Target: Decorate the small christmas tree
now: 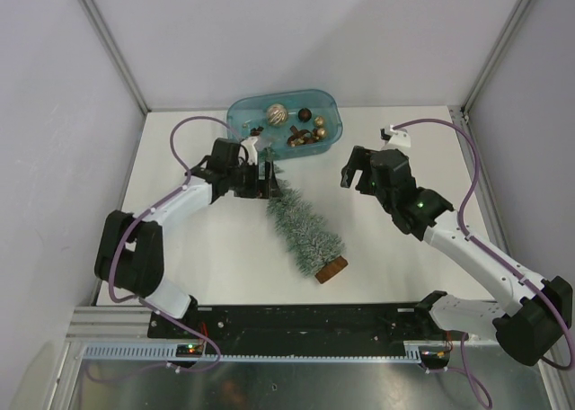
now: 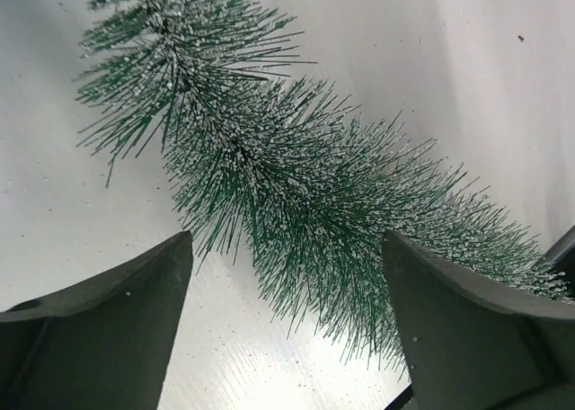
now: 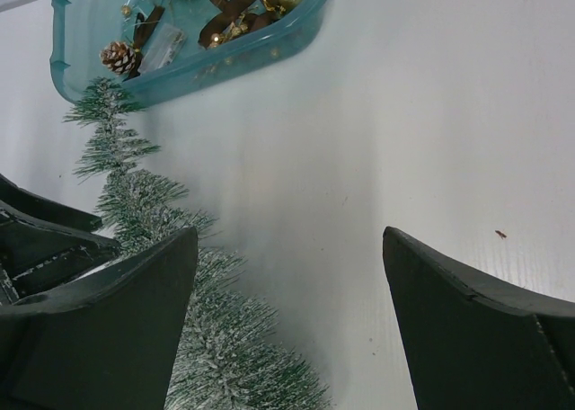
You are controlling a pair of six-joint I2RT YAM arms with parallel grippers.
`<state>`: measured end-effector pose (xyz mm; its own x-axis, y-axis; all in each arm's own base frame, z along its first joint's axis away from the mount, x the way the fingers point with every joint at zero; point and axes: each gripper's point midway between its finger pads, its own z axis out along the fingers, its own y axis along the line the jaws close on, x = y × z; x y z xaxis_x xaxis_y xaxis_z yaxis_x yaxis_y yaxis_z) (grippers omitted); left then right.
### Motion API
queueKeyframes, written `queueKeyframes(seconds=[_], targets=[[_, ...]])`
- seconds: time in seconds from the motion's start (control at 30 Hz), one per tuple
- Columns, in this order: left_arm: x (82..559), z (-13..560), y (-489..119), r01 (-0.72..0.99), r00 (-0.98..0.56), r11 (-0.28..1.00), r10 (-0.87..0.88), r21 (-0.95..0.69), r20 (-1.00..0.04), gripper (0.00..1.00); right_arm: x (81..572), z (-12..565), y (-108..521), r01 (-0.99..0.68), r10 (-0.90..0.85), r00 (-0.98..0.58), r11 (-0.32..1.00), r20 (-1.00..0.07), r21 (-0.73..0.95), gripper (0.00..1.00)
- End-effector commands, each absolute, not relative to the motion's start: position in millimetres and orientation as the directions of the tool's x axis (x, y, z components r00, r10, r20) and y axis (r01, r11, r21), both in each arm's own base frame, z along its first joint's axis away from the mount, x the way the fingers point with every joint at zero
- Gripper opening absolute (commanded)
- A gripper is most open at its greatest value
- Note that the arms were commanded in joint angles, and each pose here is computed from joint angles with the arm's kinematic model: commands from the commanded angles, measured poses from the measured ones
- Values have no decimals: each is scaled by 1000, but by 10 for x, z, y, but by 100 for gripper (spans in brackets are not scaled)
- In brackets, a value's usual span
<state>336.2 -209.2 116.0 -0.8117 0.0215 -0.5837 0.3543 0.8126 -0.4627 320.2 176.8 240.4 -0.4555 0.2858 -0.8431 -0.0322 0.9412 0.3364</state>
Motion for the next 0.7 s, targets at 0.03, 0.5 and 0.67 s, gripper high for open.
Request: queueKeyframes(seconds=[0.03,0.5,0.67], targets=[[3280,1119,-2205,362,-837,767,17,-530,-547,76,3244,2491,1768,-37,292,-424,940,-857,338,88],[3423,1403,-2355,460,-790,683,22,-568,-613,2,3256,2495,1786,-48,291,-424,939,-858,342,88],[3554,1931,-2456,523,-721,641,-18,-562,-692,0,3264,2506,1774,-46,292,-419,939,-860,341,88]])
